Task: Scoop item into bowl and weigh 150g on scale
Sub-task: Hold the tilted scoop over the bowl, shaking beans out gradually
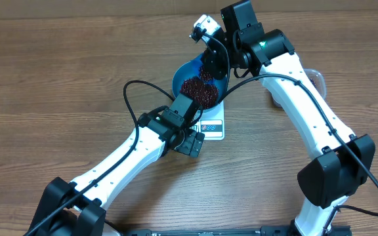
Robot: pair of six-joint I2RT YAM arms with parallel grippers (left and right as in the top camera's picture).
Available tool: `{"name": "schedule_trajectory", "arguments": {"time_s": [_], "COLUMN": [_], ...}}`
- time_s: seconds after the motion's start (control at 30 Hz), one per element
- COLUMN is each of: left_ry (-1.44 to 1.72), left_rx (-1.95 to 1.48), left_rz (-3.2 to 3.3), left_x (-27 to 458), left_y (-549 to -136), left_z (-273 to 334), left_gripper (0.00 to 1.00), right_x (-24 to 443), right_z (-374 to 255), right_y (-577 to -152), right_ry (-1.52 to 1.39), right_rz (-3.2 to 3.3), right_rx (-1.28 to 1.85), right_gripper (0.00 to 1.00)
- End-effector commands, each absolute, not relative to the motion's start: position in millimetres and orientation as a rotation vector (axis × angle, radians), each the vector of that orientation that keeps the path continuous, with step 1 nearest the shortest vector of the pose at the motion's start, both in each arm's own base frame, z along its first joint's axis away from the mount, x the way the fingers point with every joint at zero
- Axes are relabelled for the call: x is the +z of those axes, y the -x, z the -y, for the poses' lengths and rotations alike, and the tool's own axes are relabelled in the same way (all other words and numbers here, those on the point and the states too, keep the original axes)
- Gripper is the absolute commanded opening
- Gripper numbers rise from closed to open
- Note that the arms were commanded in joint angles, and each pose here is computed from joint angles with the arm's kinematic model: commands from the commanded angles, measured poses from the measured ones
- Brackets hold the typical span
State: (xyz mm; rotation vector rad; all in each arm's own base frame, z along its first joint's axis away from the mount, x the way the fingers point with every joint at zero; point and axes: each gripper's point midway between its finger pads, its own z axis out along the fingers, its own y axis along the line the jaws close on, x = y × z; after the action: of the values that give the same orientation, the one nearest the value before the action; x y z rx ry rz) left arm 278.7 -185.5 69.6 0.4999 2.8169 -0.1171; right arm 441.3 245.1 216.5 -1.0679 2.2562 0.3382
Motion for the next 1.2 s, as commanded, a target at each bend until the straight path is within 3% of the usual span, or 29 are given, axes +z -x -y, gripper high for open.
{"name": "schedule_trajectory", "arguments": {"time_s": [0.0,1.17], "left_ry": [-0.533,-0.532], "left_rx": [-0.101,-0.101], "left_rz": [-2.801,-2.801], "left_x": [70.8,70.7], "left_y": [-278.2,-278.3], "left_z": [185.4,185.2], "left_gripper": [1.0,1.0], "right_x": [251.6,250.4], "right_z": [-248.6,-250.6], "right_y": [-439.4,-435.6], "right_ry": [1.051,1.058], "right_rz": [-2.172,-2.179], "right_rx": [0.341,0.368], "right_gripper": [0.04,0.04]}}
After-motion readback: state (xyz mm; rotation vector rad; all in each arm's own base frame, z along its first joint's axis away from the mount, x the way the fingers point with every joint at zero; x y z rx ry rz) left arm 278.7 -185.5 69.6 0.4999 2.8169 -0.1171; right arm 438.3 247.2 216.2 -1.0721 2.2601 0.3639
